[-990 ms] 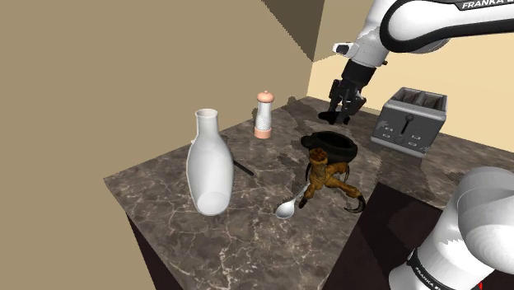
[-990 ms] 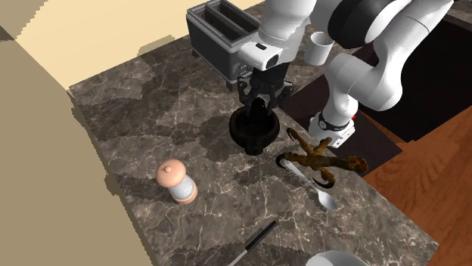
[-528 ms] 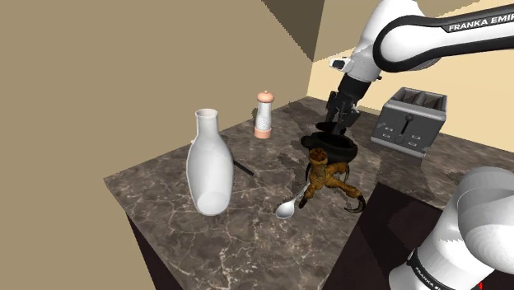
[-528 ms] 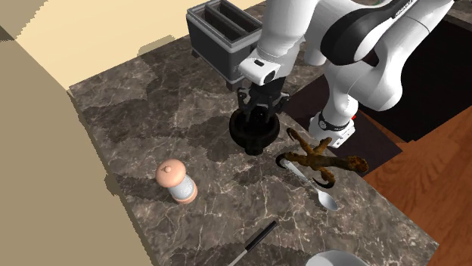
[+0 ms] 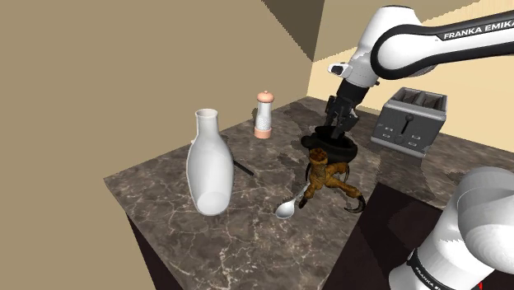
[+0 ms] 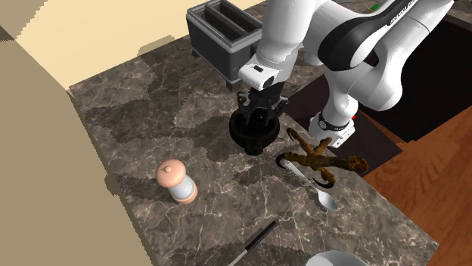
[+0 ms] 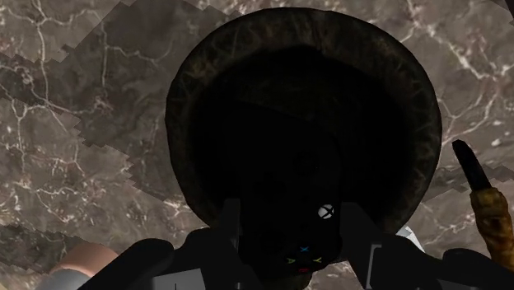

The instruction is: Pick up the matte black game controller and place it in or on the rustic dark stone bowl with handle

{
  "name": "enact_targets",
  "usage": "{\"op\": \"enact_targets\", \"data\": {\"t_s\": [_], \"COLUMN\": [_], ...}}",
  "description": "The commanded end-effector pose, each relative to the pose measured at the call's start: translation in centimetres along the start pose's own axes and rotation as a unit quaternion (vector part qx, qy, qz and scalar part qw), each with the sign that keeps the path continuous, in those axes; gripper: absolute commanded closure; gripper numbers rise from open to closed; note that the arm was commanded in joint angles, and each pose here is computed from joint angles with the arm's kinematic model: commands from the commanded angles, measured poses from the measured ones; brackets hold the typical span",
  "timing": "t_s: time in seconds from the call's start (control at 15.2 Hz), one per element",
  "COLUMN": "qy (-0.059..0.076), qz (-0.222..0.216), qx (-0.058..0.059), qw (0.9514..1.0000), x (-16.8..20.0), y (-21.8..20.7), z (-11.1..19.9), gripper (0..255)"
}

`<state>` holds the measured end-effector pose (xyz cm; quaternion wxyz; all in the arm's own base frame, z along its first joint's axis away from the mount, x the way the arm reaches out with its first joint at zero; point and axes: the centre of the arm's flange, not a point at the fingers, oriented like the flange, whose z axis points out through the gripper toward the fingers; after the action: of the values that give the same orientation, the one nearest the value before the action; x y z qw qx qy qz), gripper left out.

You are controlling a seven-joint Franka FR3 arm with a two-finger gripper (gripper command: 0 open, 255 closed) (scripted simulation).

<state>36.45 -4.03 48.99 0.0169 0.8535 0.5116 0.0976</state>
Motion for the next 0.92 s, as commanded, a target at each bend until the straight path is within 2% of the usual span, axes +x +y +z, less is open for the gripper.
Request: {"op": "enact_targets", "data": {"t_s": [0.0,0.07,0.4,0.66,0.86], "qy": [0.0,0.0,0.0,0.0,0.0], "qz": [0.0,0.0,0.0,0.0,0.0], "qx": [0.0,0.0,0.0,0.0,0.0], "qw": [1.0,1.0,1.0,1.0,1.0], "x": [0.0,0.0,0.0,0.0,0.0], "y": [0.0,0.0,0.0,0.0,0.0], "z": [0.0,0.0,0.0,-5.0,-5.0], "gripper": [255,0,0,0,0]}}
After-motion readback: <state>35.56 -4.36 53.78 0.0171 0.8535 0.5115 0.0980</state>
